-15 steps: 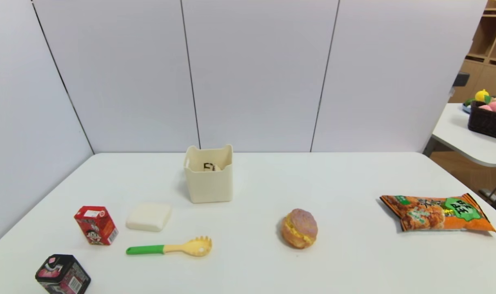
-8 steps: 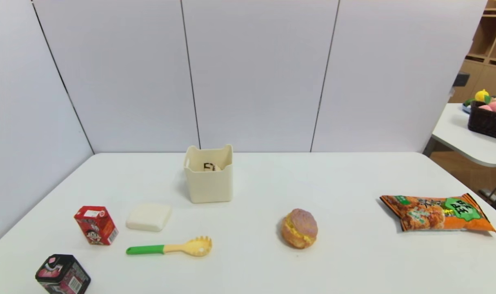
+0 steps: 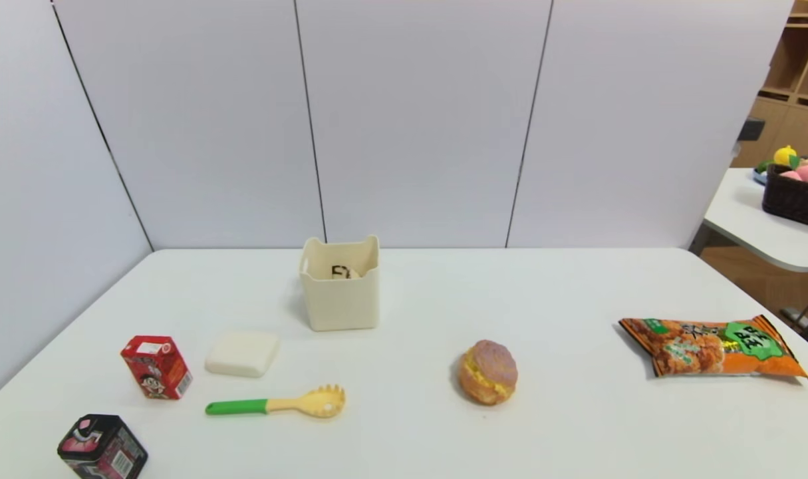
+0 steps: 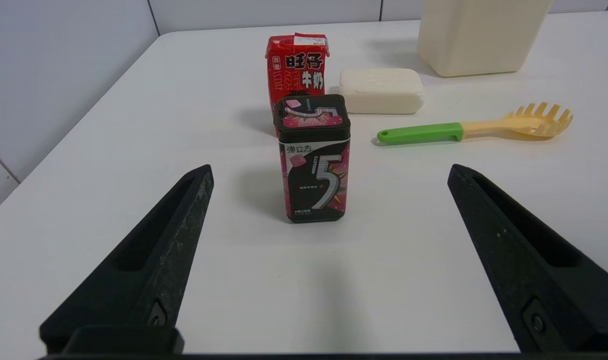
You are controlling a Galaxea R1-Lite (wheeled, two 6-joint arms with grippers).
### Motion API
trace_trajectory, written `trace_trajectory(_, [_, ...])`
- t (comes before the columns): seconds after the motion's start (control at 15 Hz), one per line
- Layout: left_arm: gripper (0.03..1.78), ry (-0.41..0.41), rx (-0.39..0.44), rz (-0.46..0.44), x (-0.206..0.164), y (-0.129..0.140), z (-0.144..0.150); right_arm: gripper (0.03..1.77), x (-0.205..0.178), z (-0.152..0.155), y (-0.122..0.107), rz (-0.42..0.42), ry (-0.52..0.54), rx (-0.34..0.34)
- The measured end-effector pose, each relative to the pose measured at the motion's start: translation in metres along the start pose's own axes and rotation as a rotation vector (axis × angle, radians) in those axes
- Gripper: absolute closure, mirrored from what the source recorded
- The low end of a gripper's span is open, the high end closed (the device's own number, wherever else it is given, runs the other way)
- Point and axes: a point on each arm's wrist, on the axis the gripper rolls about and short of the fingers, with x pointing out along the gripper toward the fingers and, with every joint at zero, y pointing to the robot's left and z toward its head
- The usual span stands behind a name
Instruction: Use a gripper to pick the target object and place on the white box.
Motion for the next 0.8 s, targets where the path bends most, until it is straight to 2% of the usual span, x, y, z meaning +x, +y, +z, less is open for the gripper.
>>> trace_trajectory(0.8, [0.12, 0.000, 0.000, 0.000, 0.0000, 0.0000, -0.0001, 0.10, 0.0001, -0.0003, 0.0000, 0.000, 0.002, 0.025])
